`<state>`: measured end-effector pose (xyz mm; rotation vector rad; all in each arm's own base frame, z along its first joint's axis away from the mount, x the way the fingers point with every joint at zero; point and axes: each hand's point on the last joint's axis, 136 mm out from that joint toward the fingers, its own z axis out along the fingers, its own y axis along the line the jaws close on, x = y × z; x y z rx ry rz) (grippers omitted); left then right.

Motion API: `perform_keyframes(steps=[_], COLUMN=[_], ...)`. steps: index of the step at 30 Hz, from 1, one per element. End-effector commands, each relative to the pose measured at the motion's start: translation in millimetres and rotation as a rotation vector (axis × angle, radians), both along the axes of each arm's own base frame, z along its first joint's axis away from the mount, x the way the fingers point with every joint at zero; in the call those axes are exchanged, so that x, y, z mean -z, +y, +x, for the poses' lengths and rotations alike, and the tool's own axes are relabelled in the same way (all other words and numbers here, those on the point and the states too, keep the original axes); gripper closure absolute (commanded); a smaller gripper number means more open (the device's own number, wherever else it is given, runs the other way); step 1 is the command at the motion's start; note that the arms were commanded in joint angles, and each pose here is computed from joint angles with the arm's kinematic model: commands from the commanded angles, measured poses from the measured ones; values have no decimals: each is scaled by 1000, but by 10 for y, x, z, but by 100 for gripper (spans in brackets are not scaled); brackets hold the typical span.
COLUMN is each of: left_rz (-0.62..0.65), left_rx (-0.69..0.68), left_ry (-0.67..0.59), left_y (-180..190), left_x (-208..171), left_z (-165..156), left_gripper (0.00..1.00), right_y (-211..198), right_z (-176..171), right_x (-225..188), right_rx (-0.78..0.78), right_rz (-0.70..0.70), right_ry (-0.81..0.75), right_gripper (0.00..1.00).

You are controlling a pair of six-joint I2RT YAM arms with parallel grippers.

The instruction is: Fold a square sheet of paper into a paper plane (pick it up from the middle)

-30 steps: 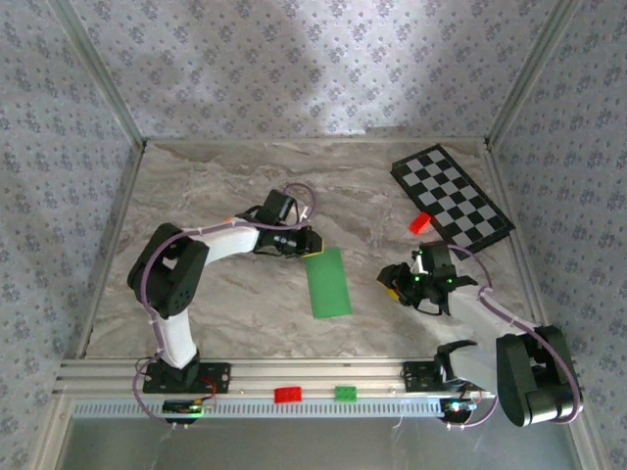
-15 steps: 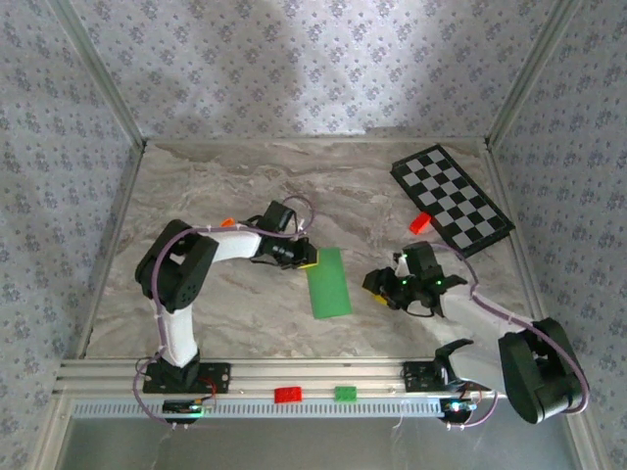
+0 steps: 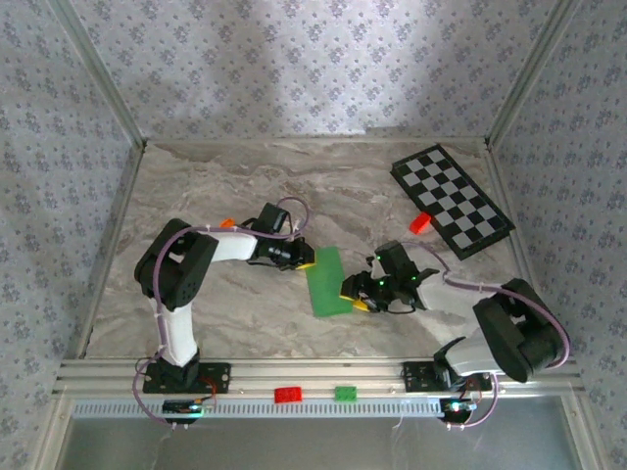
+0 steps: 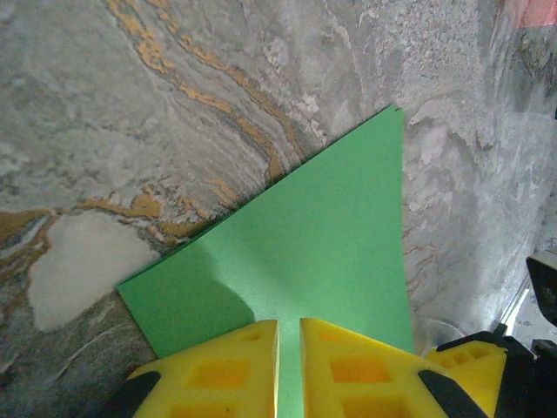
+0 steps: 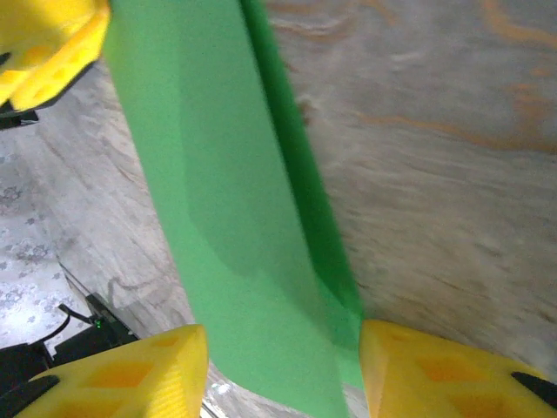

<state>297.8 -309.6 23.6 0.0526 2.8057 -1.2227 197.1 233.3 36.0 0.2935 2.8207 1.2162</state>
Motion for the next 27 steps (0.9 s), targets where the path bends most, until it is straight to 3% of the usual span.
perform_keyframes(steps=[1,7,16,22,27], left_rz=[40,38,20,7,-26], left_rx=[9,20,32,40,52], left_ry=[38,38,24,8,-9], left_y=[44,34,-19,-62,-117], left_x=[211,190,116,37,-102], left_z=[-72,-87,-48,-16,8], left_gripper=[85,85,85,84,81], right_y=[179,194,225,204,164], right_z=[127,234,339,373,352], right_x=[-176,-249,-206,-148,-54], right_rx=[-12,-18,-38,-39,-52], right_rz=[66,78,110,114,99], right_ry=[-45,-67,-42,-31,-13], right_gripper=[51,59,63,73,89])
